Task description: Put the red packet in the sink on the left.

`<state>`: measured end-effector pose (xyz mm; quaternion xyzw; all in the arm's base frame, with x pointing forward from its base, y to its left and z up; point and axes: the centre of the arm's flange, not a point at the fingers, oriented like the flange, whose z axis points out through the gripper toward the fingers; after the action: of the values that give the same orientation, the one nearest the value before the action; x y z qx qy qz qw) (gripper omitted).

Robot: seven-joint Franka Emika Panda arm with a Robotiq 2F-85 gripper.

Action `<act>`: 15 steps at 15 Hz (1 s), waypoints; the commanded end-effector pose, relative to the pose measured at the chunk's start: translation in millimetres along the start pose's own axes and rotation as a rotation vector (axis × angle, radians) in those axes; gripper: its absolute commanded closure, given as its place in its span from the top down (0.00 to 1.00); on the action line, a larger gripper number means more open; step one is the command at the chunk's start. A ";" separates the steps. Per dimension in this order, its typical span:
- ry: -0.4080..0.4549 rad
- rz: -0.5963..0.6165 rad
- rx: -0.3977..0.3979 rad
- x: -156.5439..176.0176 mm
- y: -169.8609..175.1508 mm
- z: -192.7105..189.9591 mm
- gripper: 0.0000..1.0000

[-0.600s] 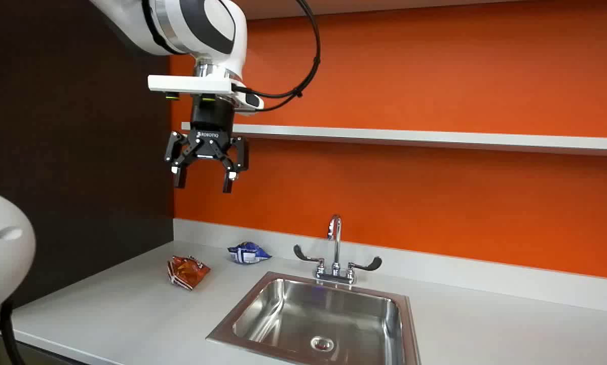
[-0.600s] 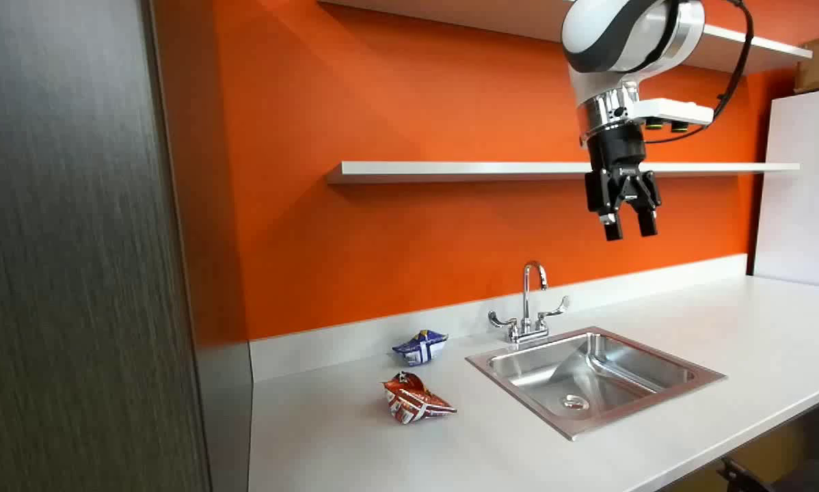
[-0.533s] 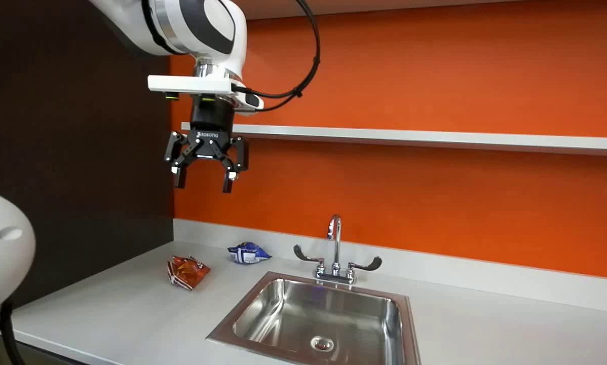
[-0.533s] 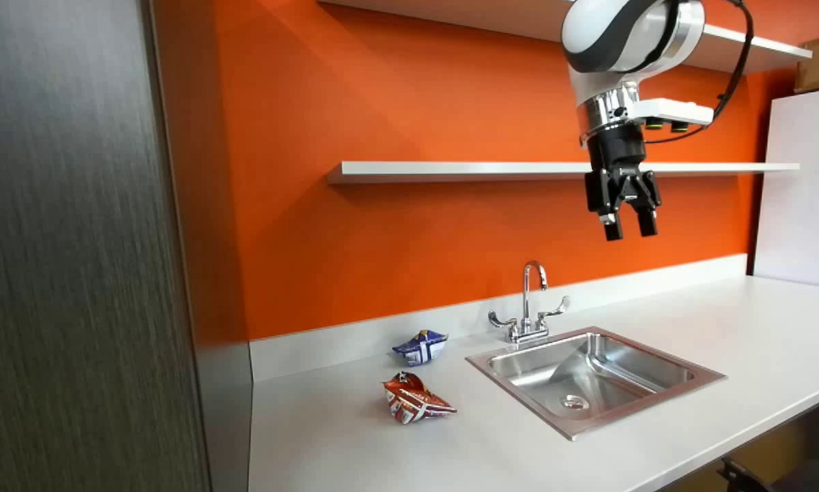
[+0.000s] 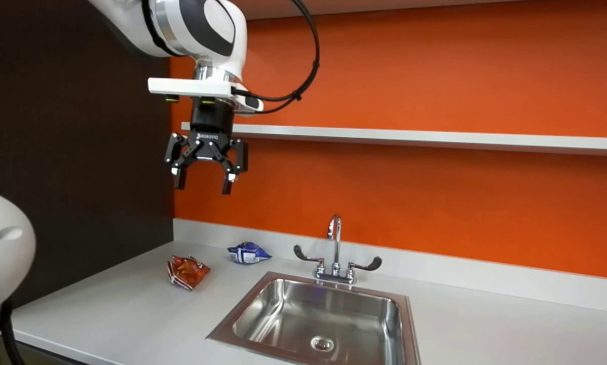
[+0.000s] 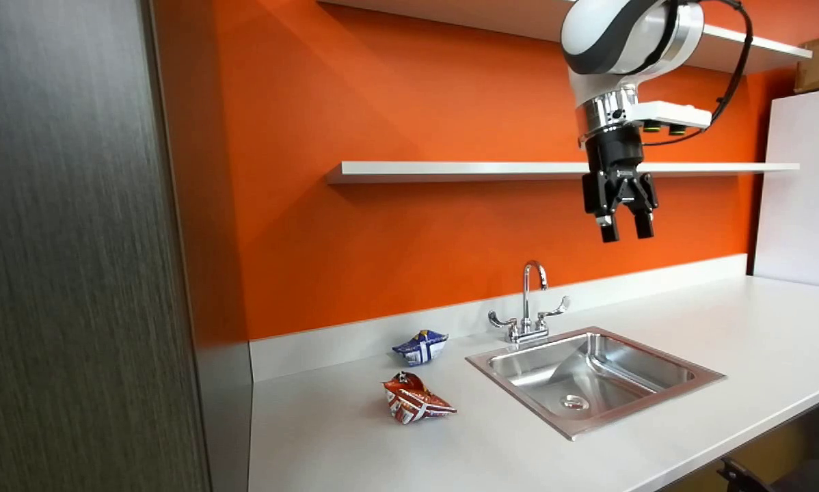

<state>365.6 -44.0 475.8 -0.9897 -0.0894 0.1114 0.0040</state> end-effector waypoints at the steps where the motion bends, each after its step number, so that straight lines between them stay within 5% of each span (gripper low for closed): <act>1: 0.045 0.024 0.032 20.6 -11.1 16.4 1.00; 7: 0.089 0.041 0.077 63.0 -54.2 59.5 1.00; 15: 0.132 -0.024 0.032 125.9 -139.8 113.1 1.00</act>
<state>417.6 84.2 363.4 -0.9932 -0.0977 0.0541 0.0326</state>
